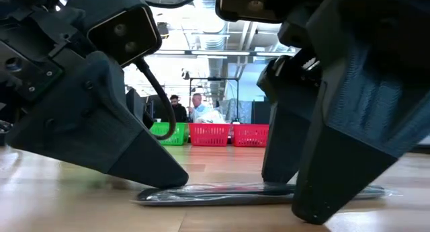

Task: Pick & Place Travel size toiletries
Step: Put the black comb into the right red bin

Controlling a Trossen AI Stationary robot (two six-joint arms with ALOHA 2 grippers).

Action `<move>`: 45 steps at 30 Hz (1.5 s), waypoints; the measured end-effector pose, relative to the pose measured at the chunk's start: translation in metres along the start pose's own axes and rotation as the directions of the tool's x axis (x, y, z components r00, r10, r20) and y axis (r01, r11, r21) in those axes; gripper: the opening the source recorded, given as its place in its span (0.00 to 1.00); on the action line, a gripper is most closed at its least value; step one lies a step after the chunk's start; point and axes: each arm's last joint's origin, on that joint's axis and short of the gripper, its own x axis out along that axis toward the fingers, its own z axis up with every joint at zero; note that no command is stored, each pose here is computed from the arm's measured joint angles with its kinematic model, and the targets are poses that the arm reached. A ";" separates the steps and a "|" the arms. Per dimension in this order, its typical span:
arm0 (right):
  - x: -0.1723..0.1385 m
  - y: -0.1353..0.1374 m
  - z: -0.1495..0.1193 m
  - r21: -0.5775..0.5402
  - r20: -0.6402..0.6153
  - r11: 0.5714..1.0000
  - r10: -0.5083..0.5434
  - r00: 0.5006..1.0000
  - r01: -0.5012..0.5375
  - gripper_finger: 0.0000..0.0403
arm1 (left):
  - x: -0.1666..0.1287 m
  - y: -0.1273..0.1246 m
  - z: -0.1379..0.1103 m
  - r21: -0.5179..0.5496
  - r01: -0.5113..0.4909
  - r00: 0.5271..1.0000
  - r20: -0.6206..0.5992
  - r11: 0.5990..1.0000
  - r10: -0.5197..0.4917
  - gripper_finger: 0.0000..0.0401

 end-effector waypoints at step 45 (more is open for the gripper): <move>-0.043 0.000 0.034 -0.147 -0.098 0.978 -0.162 0.982 0.146 0.00 | -0.031 -0.002 0.022 0.072 0.036 0.995 0.089 0.997 -0.042 0.00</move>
